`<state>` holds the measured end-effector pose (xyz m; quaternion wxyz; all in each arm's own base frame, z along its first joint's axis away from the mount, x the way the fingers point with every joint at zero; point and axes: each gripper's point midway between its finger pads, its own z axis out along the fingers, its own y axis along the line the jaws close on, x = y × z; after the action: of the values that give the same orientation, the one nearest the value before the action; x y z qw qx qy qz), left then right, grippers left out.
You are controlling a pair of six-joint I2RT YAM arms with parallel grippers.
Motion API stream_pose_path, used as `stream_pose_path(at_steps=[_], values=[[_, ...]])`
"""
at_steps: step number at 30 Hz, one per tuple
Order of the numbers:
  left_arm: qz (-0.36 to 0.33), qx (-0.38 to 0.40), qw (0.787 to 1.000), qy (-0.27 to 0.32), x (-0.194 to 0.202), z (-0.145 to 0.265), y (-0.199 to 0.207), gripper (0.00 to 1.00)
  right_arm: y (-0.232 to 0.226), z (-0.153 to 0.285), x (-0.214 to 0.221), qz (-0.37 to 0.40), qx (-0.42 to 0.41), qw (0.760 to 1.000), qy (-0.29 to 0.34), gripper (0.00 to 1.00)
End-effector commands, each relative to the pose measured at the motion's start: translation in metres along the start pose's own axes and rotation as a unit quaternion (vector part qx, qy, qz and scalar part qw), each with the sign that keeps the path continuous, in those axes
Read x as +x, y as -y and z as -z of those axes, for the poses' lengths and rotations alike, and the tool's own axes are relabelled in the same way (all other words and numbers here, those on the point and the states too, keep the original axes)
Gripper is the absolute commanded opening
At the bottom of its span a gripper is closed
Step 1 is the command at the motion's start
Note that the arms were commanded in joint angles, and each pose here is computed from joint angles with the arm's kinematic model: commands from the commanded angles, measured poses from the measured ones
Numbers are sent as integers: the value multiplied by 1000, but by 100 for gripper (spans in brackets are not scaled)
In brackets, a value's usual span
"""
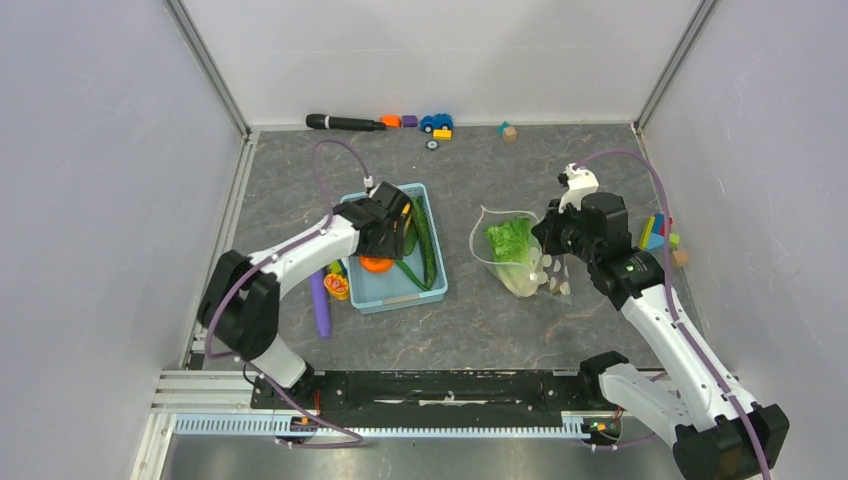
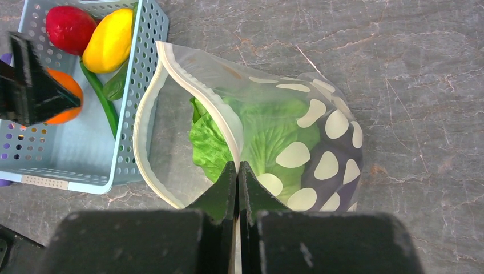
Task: Place the food in the zip-top bag and seal the zipper
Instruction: Pick up the fake vegetable from the bin.
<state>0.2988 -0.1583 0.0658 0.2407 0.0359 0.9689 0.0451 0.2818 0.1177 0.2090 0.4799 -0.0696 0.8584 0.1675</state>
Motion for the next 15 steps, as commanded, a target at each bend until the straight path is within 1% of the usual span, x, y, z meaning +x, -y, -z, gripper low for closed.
stream_pose_path(at_steps=[1,5,8,10,11,13,15], values=[[40,41,995,78,-36,47,0,37,-6,6,-16,5,-15,1000,26,0],[50,83,988,124,-52,82,2,35,-9,5,-16,3,-24,999,23,0],[48,142,976,155,-62,110,12,34,-13,5,-17,3,-32,999,23,0],[42,212,959,182,-71,134,30,33,-17,6,-19,1,-43,999,25,0],[38,254,946,201,-77,148,41,31,-19,6,-20,0,-49,998,26,0],[19,342,911,228,-86,180,65,24,-25,7,-23,-5,-62,998,28,0],[-2,406,882,238,-89,206,83,22,-31,9,-25,-10,-76,997,28,0]])
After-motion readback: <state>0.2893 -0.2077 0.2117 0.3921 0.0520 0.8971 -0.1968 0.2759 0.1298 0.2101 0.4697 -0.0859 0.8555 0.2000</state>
